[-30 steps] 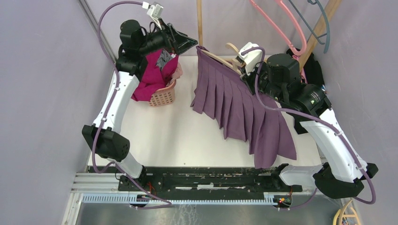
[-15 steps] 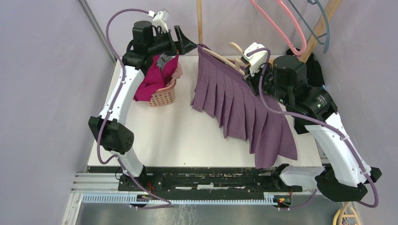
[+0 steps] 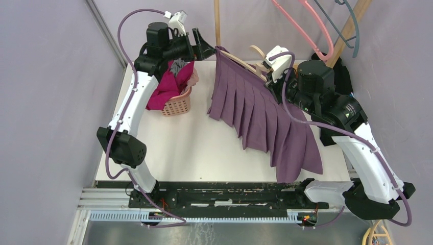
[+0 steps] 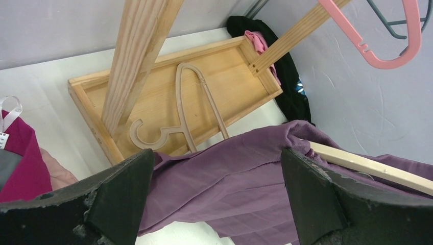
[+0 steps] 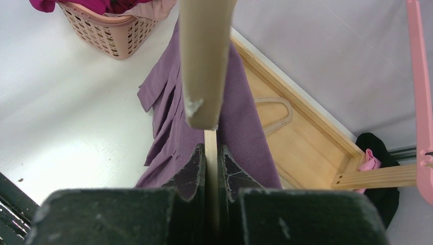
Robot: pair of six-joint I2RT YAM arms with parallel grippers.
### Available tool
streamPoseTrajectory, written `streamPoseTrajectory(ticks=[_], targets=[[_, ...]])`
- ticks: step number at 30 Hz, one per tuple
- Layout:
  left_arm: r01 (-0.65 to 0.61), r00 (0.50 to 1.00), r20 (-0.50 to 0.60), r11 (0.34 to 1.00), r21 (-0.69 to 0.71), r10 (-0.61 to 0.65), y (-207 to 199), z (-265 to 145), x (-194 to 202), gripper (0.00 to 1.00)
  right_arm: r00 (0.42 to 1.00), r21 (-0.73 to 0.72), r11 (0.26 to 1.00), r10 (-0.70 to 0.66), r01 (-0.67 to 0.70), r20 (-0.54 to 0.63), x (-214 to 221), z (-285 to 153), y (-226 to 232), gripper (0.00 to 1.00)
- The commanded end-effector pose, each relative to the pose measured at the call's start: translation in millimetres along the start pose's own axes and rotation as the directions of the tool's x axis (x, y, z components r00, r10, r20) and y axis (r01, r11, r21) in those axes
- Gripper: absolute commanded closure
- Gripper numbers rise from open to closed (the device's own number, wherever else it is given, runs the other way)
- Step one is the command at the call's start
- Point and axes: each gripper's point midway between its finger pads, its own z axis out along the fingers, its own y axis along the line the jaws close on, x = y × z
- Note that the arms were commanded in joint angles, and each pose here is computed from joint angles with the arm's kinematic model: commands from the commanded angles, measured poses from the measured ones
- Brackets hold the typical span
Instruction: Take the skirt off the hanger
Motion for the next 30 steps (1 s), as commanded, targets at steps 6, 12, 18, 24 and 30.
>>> streamPoseTrajectory(ticks=[6,12,18,24,30], targets=[[-0.047,0.993,0.108,0.994,0.094,0.037,-42,-23,-37,0.01,0.972,0.057,0.998,0.025,-0.039,0.232,-60,-18,-18,0.99],[-0.053,0.991,0.13,0.994,0.092,0.041,-47,-30,-42,0.01,0.972,0.051,0.998,0.024,-0.037,0.233,-60,-16,-17,0.99],[-0.038,0.992,0.124,0.991,0.125,0.023,-49,-22,-43,0.0,0.972,0.046,0.998,0.027,-0.039,0.233,-60,-15,-16,0.99],[-0.052,0.995,0.089,0.996,0.079,0.044,-38,-15,-32,0.1,0.972,0.051,0.998,0.028,-0.04,0.234,-60,-15,-16,0.99],[-0.067,0.996,0.062,0.997,0.035,0.065,-30,-5,-25,0.16,0.97,0.045,0.998,0.029,-0.041,0.24,-62,-14,-16,0.99]])
